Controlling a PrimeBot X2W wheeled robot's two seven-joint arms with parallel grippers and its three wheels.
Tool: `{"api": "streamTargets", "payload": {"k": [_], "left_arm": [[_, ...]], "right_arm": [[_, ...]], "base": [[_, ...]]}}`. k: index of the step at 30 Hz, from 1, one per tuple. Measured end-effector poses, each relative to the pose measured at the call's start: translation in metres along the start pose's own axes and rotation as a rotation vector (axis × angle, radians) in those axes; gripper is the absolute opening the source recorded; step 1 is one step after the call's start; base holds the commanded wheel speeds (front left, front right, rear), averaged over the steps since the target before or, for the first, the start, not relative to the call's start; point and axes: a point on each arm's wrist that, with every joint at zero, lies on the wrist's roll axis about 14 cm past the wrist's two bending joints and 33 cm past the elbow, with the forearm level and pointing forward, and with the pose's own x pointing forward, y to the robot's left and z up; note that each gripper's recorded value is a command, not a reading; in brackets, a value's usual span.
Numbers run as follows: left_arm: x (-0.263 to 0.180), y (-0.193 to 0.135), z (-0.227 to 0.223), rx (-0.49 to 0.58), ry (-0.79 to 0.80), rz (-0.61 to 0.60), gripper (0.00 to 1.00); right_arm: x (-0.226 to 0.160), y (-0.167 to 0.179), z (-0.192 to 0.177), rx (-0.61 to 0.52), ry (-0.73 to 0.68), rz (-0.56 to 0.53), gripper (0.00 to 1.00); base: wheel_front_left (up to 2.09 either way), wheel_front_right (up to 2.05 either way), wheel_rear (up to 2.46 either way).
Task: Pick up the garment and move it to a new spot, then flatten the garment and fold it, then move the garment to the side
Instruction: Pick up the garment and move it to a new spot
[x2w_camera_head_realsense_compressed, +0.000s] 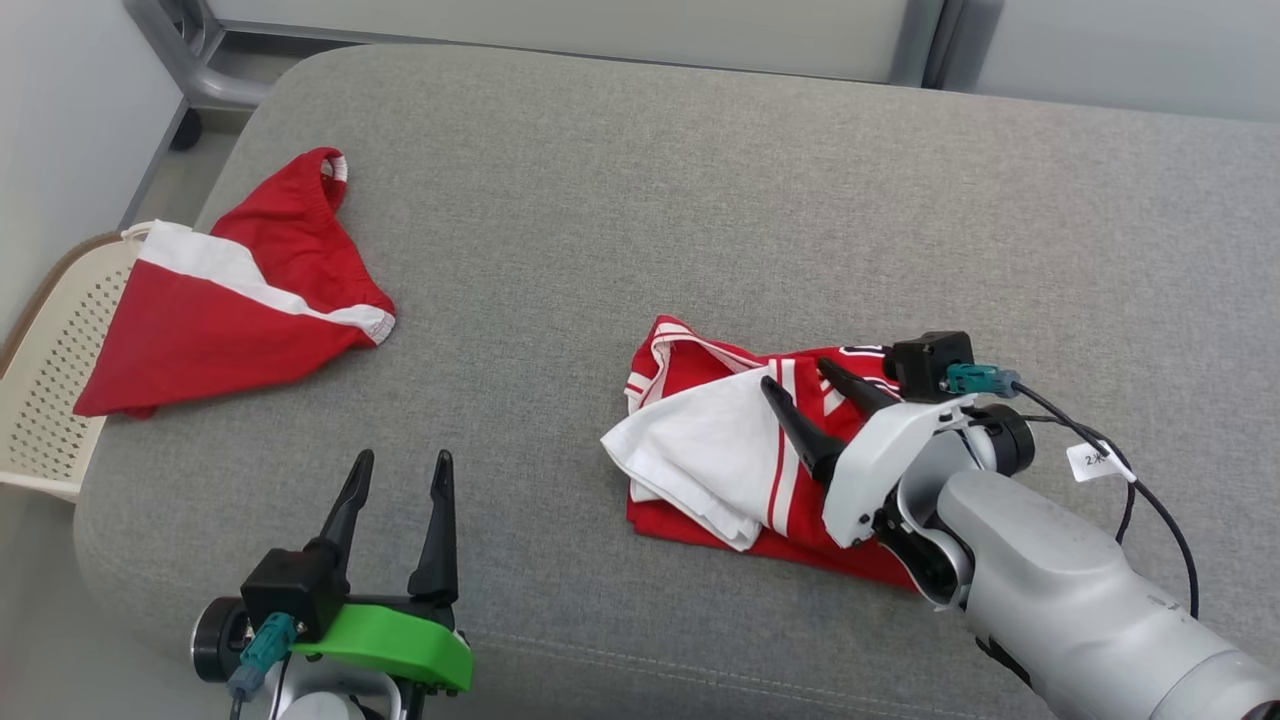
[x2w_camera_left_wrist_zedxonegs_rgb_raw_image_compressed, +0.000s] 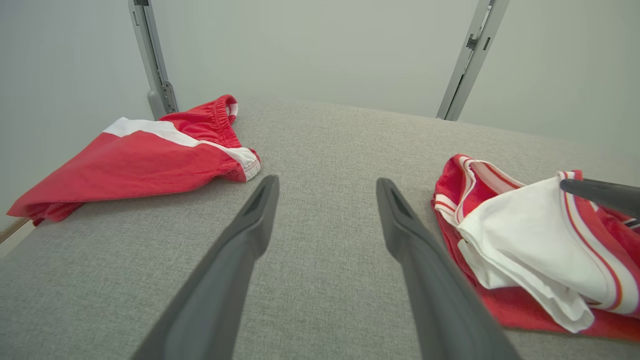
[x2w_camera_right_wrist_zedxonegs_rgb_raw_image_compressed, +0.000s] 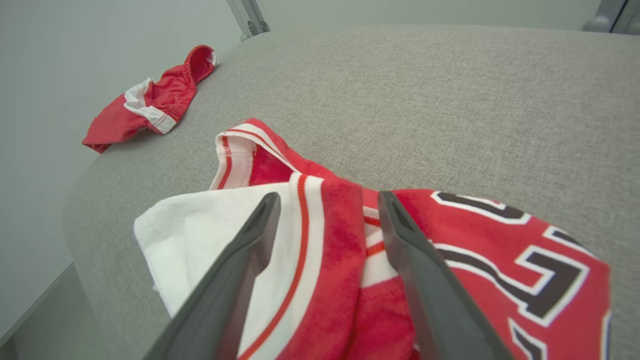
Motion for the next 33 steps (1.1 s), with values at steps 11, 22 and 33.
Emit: {"api": "streamTargets", "payload": {"k": [11, 22, 33], "left_arm": [[0.000, 0.004, 0.001, -0.003, -0.002, 0.017, 1.00], [0.001, -0.001, 0.005, -0.006, -0.017, 0.001, 1.00], [0.001, -0.005, 0.007, -0.009, -0.023, -0.011, 1.00]], "right_arm": [[0.003, 0.000, -0.001, -0.007, 0.004, 0.003, 0.00], [-0.009, 0.016, 0.013, 0.004, -0.048, 0.066, 0.00], [-0.032, 0.050, 0.012, 0.015, -0.062, 0.195, 0.00]], "base": [[0.00, 0.00, 0.00], [0.00, 0.00, 0.00], [0.00, 0.00, 0.00]]}}
